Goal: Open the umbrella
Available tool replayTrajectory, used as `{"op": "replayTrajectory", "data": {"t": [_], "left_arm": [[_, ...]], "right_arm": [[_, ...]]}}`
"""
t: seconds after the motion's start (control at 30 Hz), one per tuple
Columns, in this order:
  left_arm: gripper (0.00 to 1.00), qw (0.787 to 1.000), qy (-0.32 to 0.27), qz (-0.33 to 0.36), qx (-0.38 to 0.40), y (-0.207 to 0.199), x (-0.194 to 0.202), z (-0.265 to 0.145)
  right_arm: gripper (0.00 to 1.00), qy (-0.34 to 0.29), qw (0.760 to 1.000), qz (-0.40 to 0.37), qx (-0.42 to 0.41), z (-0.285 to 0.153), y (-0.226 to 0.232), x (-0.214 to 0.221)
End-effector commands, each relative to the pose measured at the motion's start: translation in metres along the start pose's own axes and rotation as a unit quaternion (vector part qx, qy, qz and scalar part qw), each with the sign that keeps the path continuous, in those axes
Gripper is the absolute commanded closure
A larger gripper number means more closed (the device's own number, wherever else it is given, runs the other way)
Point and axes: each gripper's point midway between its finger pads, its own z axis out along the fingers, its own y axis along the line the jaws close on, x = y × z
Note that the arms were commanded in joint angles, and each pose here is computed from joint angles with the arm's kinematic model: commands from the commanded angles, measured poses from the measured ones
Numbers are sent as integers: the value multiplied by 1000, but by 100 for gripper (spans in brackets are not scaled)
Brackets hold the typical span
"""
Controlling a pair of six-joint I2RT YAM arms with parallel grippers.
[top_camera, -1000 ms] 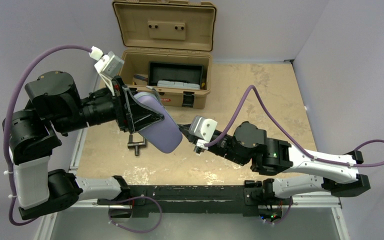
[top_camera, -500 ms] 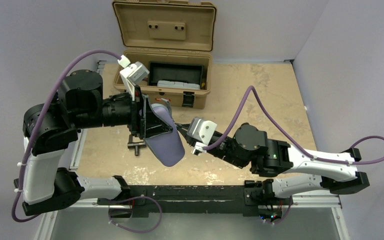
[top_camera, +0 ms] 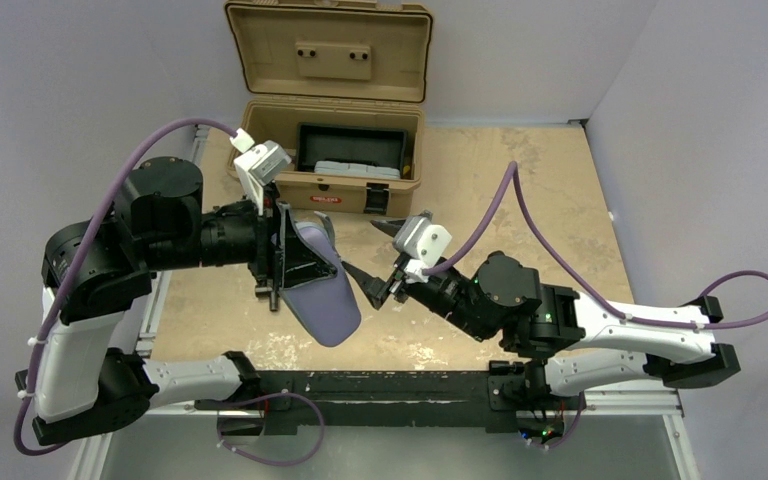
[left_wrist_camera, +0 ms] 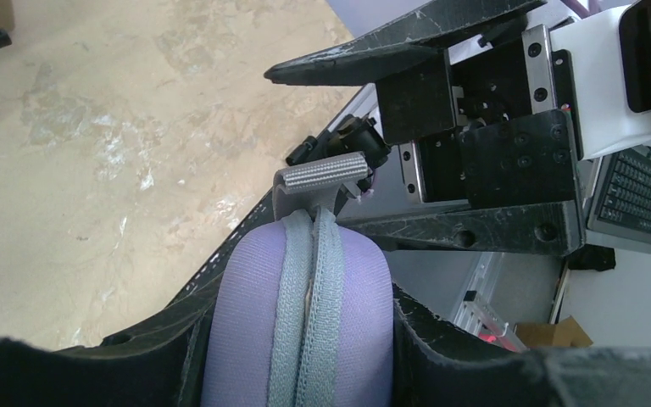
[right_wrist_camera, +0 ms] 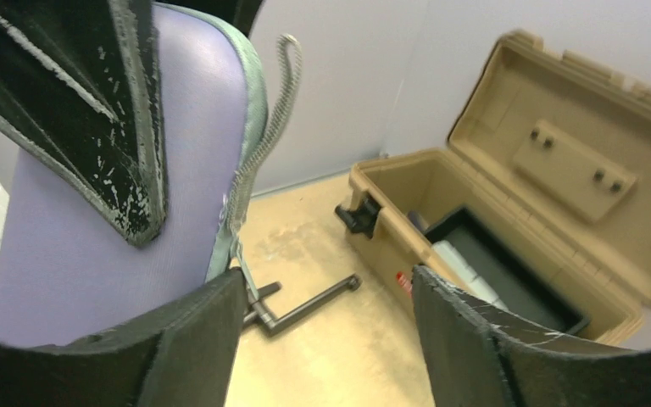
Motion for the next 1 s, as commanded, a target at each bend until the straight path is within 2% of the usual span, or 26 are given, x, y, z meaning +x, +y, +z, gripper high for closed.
{"op": "replayTrajectory", "data": {"t": [0.0,0.13,0.3,0.43,0.57,0.7,0.8,0.97], "left_arm": [[100,998,-52,-16,-4,2,-19,3],[100,996,-66,-40,-37,21,-17,6],[100,990,-73,-91,-75,52,-5,23],[100,983,-67,-132,-108,80,12,41],[100,975,-26,-171,-138,108,42,67],[100,970,29,-199,-136,122,68,97],[100,951,75,-234,-189,147,91,113],[100,903,147,-285,-287,185,126,131]], "right_arm": [[26,17,990,121,68,-11,-16,14],[20,73,969,213,105,-23,-16,46],[14,99,942,310,87,-37,-2,63],[13,119,928,349,49,-42,17,68],[10,156,915,367,53,-41,25,92],[9,199,905,374,47,-33,22,128],[9,219,893,390,50,-32,11,156],[7,225,887,398,62,-35,4,170]]}}
